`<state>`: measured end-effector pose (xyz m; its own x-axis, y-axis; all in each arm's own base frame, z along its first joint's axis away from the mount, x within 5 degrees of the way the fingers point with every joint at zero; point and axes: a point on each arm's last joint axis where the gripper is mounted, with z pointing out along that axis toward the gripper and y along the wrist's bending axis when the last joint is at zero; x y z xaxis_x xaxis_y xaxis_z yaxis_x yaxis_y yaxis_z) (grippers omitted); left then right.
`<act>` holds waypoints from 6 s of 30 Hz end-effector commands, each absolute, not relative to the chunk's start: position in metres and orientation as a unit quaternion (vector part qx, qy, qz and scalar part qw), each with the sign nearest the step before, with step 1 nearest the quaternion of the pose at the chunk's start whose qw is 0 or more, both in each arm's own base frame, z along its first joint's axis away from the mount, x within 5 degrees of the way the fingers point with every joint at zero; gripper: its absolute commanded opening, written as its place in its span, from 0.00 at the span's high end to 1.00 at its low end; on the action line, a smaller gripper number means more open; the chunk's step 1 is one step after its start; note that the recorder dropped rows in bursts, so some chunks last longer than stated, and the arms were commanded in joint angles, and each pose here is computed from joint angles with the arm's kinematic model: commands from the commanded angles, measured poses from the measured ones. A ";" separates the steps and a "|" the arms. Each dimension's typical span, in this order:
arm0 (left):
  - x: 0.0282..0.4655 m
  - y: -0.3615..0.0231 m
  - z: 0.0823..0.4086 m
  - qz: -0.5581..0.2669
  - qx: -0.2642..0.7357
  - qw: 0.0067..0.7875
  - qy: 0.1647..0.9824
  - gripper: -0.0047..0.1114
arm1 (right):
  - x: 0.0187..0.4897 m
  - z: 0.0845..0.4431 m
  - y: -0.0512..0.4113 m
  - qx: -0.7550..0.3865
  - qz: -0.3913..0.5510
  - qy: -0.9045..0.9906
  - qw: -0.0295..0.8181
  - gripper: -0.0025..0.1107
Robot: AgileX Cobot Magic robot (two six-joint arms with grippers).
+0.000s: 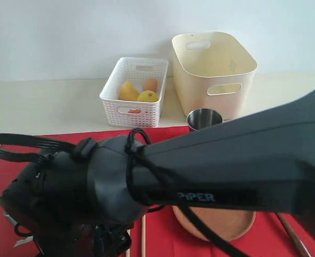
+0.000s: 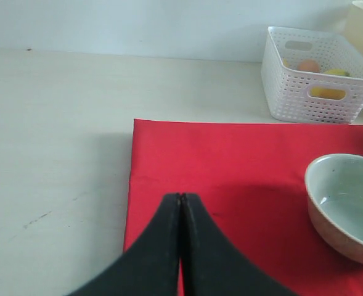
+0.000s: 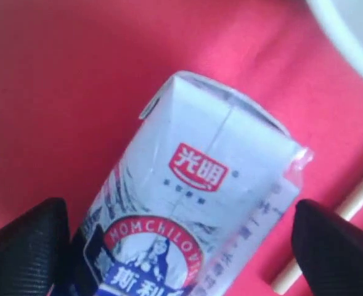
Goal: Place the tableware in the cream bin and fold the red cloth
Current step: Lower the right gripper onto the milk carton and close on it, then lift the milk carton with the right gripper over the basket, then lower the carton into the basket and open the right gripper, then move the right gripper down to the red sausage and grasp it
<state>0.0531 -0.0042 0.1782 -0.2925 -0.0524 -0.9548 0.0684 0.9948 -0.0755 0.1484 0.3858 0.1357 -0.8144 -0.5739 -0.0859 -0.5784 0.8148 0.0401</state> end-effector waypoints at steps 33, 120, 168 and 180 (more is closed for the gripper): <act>0.053 -0.004 0.181 -0.056 0.001 0.603 0.796 0.96 | 0.143 0.314 0.337 -0.448 0.102 0.855 0.240 0.98; 0.053 -0.004 0.181 -0.056 0.001 0.603 0.796 0.96 | 0.410 0.250 0.287 -0.251 0.138 0.890 0.354 0.71; 0.053 -0.004 0.181 -0.056 0.001 0.603 0.796 0.96 | 0.287 0.182 0.155 -0.290 0.018 0.943 0.161 0.49; 0.053 -0.004 0.181 -0.056 0.001 0.603 0.796 0.96 | 0.324 0.151 0.147 -0.230 0.043 0.957 0.172 0.41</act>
<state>0.0531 -0.0042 0.1784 -0.2902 -0.0526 -0.9555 0.0687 0.9948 -0.0756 0.3166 0.1455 0.1531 -0.8402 -0.4352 -0.3235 -0.4583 0.8888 -0.0052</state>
